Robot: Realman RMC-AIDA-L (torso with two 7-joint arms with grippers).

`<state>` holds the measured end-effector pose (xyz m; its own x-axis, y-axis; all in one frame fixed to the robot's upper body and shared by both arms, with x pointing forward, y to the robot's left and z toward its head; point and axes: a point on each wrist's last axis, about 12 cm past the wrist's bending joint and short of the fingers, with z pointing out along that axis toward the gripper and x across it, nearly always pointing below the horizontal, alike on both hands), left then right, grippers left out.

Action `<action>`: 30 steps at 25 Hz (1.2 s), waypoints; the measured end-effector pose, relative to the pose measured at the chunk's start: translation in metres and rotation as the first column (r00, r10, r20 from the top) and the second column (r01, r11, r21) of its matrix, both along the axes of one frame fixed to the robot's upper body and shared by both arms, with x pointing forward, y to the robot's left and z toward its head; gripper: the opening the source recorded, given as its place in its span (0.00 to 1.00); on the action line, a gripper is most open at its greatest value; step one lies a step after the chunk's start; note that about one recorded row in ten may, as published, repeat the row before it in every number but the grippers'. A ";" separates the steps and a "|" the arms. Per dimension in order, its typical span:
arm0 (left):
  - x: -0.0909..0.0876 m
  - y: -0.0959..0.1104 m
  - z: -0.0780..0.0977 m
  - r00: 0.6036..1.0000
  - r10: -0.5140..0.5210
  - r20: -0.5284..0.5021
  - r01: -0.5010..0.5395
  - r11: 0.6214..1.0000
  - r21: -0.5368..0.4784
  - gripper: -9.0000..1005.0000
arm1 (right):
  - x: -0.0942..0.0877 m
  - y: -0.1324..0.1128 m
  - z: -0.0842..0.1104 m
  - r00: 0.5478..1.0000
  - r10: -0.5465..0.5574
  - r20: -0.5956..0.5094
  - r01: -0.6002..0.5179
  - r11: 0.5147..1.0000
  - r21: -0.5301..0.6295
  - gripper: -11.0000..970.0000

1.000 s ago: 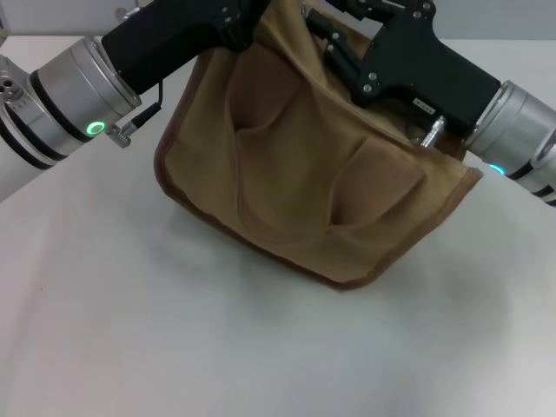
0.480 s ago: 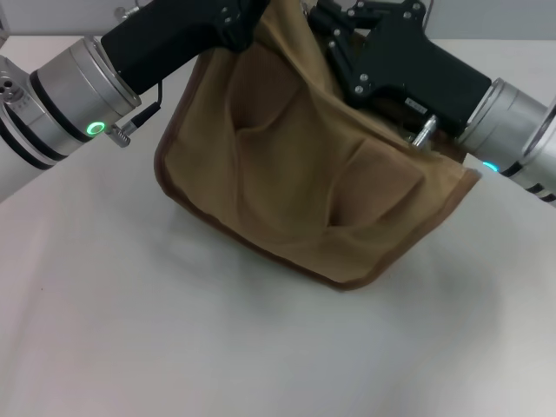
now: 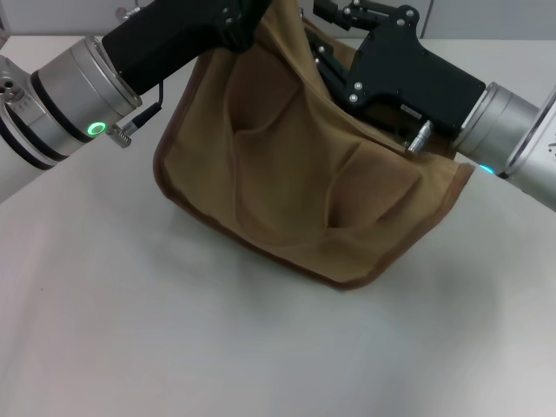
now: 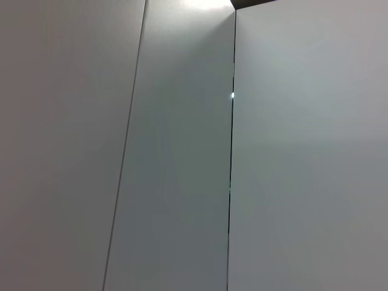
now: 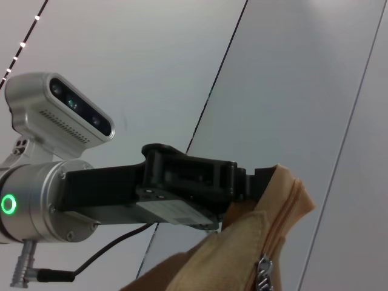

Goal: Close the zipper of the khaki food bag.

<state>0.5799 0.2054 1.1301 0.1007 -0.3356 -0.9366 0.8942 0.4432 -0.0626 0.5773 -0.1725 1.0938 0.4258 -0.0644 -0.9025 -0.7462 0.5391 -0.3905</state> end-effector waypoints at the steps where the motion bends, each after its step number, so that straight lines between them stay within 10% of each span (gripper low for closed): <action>1: 0.000 0.000 0.000 1.000 0.000 0.000 0.000 1.000 0.000 0.03 | 0.001 0.001 0.001 1.000 0.002 0.001 -0.002 1.000 0.000 0.26; 15: 0.001 -0.002 0.002 1.000 -0.004 0.006 0.004 1.000 -0.002 0.03 | 0.003 0.003 0.007 1.000 0.014 0.017 -0.015 1.000 0.027 0.55; 30: 0.003 -0.003 0.003 1.000 0.001 0.004 -0.001 1.000 0.001 0.03 | -0.001 0.004 0.008 0.998 0.028 0.061 -0.030 0.999 0.023 0.47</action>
<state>0.5833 0.2028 1.1328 0.1052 -0.3347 -0.9364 0.8939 0.4445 -0.0585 0.5760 -0.1680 1.1018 0.4815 -0.0298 -0.8760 -0.7368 0.5276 -0.4229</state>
